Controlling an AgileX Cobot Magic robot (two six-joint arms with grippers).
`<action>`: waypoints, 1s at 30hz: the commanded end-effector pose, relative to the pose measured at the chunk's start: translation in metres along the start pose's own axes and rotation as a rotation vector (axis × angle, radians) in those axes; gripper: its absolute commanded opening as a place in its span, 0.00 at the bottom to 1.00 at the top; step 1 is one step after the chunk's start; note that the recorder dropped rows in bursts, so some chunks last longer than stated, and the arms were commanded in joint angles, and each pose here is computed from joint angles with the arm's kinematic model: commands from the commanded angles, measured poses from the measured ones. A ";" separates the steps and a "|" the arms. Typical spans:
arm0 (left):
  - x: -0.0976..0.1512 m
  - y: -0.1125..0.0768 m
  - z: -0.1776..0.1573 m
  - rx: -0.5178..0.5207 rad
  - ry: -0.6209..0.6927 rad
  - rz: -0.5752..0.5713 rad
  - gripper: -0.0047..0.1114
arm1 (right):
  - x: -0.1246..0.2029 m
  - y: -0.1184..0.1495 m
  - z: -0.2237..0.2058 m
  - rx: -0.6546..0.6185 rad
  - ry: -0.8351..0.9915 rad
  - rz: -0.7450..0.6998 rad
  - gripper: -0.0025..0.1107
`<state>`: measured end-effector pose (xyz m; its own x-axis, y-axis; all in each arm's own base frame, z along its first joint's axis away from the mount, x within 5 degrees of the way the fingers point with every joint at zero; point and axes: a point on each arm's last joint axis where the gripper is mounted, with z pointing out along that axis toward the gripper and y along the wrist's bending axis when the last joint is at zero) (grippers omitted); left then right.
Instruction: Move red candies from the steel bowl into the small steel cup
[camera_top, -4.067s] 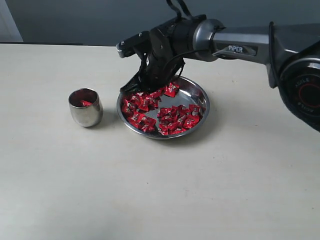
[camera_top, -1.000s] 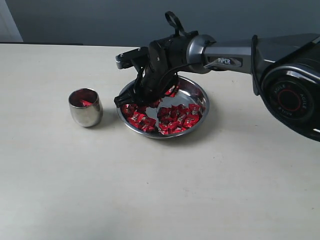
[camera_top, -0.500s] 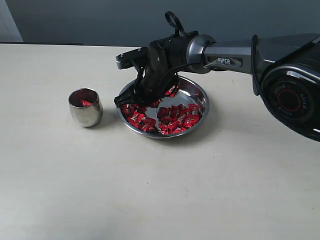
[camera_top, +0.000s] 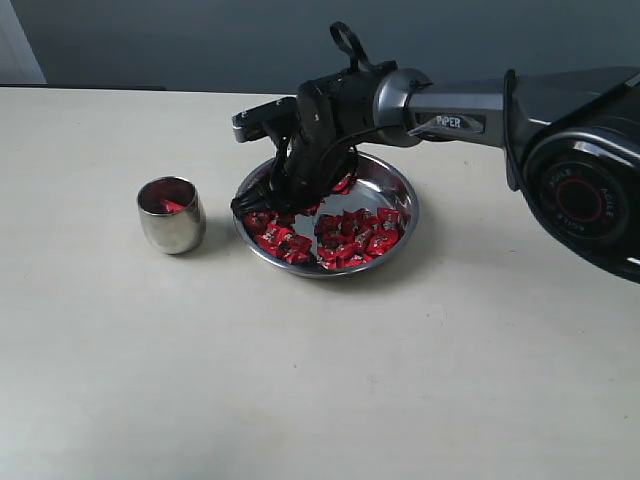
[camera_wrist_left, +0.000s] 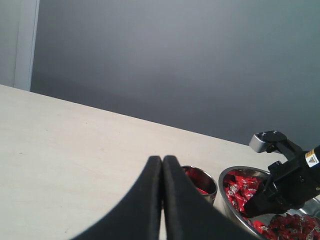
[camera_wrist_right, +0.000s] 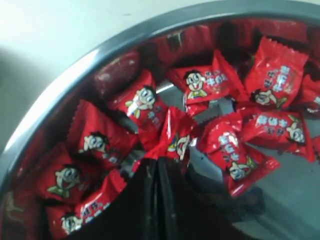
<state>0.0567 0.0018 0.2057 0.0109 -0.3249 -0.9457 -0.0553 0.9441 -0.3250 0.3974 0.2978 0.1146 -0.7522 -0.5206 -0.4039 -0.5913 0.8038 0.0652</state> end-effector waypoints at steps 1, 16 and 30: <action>0.001 0.000 0.000 0.000 -0.006 -0.011 0.04 | 0.004 -0.002 -0.006 0.012 0.058 -0.047 0.31; 0.001 0.000 0.000 0.000 -0.006 -0.011 0.04 | 0.007 -0.001 -0.034 0.017 0.164 -0.062 0.45; 0.001 0.000 0.000 0.000 -0.006 -0.011 0.04 | 0.013 0.005 -0.023 -0.057 0.205 -0.037 0.45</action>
<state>0.0567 0.0018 0.2057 0.0109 -0.3249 -0.9457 -0.0553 0.9441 -0.3250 0.3768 0.2880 0.1350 -0.7728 -0.5964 -0.2170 -0.6254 0.7738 0.1003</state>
